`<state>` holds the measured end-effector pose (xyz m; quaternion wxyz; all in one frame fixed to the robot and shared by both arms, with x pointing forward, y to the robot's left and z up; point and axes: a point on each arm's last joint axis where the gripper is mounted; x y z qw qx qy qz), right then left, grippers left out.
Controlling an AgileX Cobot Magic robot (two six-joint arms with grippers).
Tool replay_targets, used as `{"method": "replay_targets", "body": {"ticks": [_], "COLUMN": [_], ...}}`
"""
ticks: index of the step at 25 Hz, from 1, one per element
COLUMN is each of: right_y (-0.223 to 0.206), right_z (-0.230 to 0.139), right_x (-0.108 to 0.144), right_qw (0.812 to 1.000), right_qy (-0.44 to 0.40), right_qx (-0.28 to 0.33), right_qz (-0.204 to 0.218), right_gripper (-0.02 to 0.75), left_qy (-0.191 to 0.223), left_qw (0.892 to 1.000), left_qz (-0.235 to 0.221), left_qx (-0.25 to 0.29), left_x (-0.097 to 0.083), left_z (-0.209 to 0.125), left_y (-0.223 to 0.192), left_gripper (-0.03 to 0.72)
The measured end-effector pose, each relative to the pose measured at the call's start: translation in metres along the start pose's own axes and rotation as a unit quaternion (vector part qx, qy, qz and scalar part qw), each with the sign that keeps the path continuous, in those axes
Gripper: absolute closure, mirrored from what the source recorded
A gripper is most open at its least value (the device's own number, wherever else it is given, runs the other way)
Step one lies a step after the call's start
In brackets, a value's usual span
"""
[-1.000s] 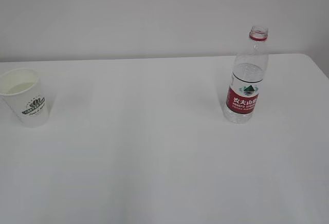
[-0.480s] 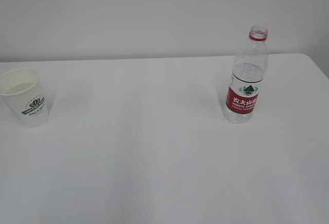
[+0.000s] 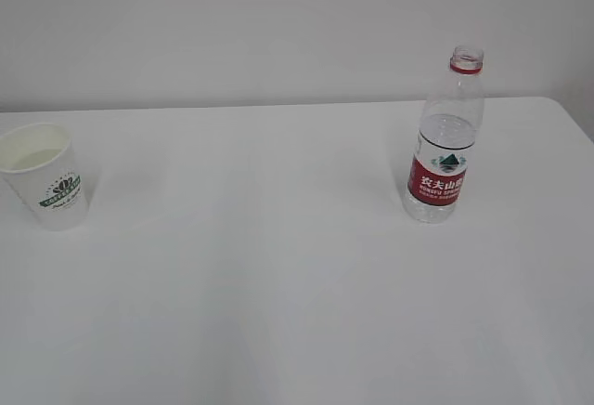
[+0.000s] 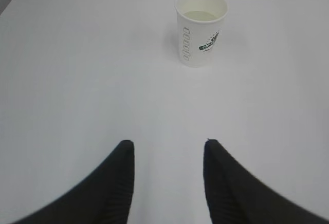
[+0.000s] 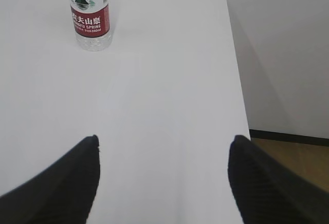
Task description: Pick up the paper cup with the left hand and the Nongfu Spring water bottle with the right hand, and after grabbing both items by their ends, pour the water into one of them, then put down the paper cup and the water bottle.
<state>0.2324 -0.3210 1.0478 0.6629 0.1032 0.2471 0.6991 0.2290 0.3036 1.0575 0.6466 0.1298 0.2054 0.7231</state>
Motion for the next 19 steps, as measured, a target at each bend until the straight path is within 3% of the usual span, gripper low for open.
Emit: {"method": "replay_targets", "body": {"ticks": [19], "right_y": [0.0], "right_z": [0.0], "right_x": [0.0], "right_qw": [1.0], "right_qy": [0.0], "right_qx": [0.0], "right_qz": [0.0], "right_gripper": [0.148], "left_qy": [0.0], "left_qw": [1.0], "left_qz": [0.0], "left_qx": [0.0], "left_x": [0.0], "left_z": [0.0], "left_y": [0.0], "left_gripper": [0.373]}}
Point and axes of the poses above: a point on each arm's last joint axis where the gripper is mounted, y pointing back along that axis away from the gripper, x along the wrist's bending axis when the last joint is at zero, z = x × y, and after that the axes turned 1 degree about y, right-handed
